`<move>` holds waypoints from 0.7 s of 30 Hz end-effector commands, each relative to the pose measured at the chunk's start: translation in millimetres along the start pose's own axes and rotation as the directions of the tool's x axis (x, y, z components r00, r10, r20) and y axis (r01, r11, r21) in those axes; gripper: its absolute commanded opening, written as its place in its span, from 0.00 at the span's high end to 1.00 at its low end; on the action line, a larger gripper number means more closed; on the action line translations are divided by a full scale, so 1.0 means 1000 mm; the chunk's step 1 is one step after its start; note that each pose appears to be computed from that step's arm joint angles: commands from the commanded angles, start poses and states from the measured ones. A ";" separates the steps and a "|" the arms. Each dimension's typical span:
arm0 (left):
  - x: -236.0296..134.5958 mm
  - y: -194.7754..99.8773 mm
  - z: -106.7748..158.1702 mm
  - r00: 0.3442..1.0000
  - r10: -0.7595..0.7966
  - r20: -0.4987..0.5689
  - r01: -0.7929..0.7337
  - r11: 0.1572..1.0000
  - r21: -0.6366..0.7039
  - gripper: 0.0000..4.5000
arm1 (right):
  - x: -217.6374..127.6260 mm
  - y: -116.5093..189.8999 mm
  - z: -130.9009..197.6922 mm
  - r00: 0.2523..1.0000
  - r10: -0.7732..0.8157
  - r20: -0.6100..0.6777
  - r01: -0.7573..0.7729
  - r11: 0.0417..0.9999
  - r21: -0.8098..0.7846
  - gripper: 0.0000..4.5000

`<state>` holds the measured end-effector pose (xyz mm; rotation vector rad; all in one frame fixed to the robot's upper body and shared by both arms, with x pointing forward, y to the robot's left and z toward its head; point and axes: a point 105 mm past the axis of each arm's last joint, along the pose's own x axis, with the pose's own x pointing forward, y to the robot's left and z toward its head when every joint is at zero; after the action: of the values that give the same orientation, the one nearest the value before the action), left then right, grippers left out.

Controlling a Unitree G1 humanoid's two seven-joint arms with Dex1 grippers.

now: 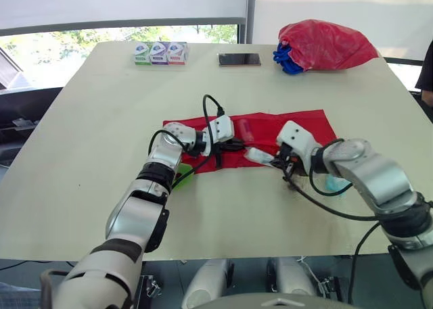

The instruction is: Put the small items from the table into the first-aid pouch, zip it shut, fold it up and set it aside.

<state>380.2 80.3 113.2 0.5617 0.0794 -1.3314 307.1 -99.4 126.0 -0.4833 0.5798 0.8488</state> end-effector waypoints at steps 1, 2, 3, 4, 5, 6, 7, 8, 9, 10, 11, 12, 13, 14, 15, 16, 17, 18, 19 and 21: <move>-0.002 0.004 0.013 0.998 0.026 0.059 -0.028 0.999 0.023 1.00 | -0.009 -0.008 -0.002 0.997 -0.072 -0.016 0.072 0.997 0.021 1.00; -0.001 0.004 0.014 0.997 0.027 0.066 -0.028 0.999 0.020 1.00 | -0.007 -0.009 -0.002 0.996 -0.086 -0.015 0.087 0.996 0.039 1.00; -0.001 0.003 0.015 0.997 0.026 0.071 -0.028 0.999 0.019 1.00 | -0.004 -0.011 -0.002 0.995 -0.100 -0.018 0.101 0.994 0.044 1.00; 0.000 0.003 0.016 0.997 0.028 0.075 -0.029 0.999 0.016 1.00 | -0.002 -0.013 -0.002 0.993 -0.120 -0.018 0.121 0.991 0.049 1.00; 0.000 0.003 0.016 0.997 0.029 0.077 -0.030 0.999 0.014 1.00 | 0.000 -0.014 -0.002 0.991 -0.134 -0.018 0.135 0.990 0.052 1.00; 0.000 0.003 0.016 0.996 0.030 0.079 -0.031 0.999 0.012 1.00 | 0.001 -0.018 0.000 0.987 -0.160 -0.007 0.160 0.984 0.075 1.00; 0.000 0.003 0.016 0.996 0.030 0.080 -0.030 0.999 0.010 1.00 | 0.003 -0.020 0.001 0.984 -0.177 -0.002 0.177 0.980 0.089 1.00; 0.000 0.002 0.016 0.997 0.025 0.079 -0.026 1.000 0.010 1.00 | 0.005 -0.023 0.003 0.981 -0.196 0.007 0.194 0.975 0.107 1.00; 0.001 0.000 0.016 0.997 0.020 0.079 -0.021 1.000 0.011 1.00 | 0.007 -0.024 0.005 0.978 -0.208 0.013 0.205 0.971 0.120 1.00; 0.002 -0.001 0.016 0.997 0.013 0.080 -0.014 1.000 0.012 1.00 | 0.009 -0.025 0.007 0.976 -0.218 0.018 0.214 0.968 0.134 1.00; 0.002 -0.002 0.016 0.997 0.009 0.080 -0.010 1.000 0.013 1.00 | 0.010 -0.027 0.009 0.973 -0.228 0.023 0.222 0.964 0.149 1.00; 0.003 -0.003 0.016 0.997 0.006 0.081 -0.007 1.000 0.014 1.00 | 0.011 -0.027 0.010 0.972 -0.233 0.026 0.226 0.961 0.159 1.00; 0.004 -0.003 0.016 0.997 0.004 0.082 -0.005 1.000 0.015 1.00 | 0.012 -0.029 0.011 0.970 -0.241 0.029 0.233 0.958 0.168 1.00; 0.004 -0.004 0.017 0.997 0.001 0.083 -0.003 1.000 0.015 1.00 | 0.012 -0.030 0.012 0.968 -0.249 0.034 0.240 0.955 0.175 1.00; 0.005 -0.005 0.017 0.996 -0.002 0.084 0.001 1.000 0.014 1.00 | 0.014 -0.030 0.015 0.966 -0.254 0.047 0.240 0.950 0.199 1.00; 0.006 -0.006 0.017 0.996 -0.006 0.085 0.005 1.000 0.013 1.00 | 0.015 -0.031 0.019 0.965 -0.256 0.058 0.239 0.947 0.215 1.00; 0.006 -0.007 0.016 0.996 -0.011 0.085 0.010 1.000 0.012 1.00 | 0.017 -0.030 0.023 0.963 -0.259 0.070 0.237 0.945 0.226 1.00; 0.007 -0.008 0.016 0.996 -0.014 0.084 0.014 1.000 0.011 1.00 | 0.019 -0.028 0.027 0.963 -0.258 0.080 0.233 0.944 0.234 1.00; 0.008 -0.008 0.016 0.996 -0.017 0.085 0.016 1.000 0.010 1.00 | 0.022 -0.026 0.032 0.963 -0.254 0.092 0.227 0.945 0.235 1.00; 0.008 -0.008 0.016 0.996 -0.018 0.086 0.017 1.000 0.010 1.00 | 0.027 -0.020 0.040 0.963 -0.245 0.108 0.214 0.947 0.240 1.00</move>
<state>373.2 72.1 113.7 0.5073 0.0496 -1.3473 344.1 -79.4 121.8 -0.2841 0.5526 0.5824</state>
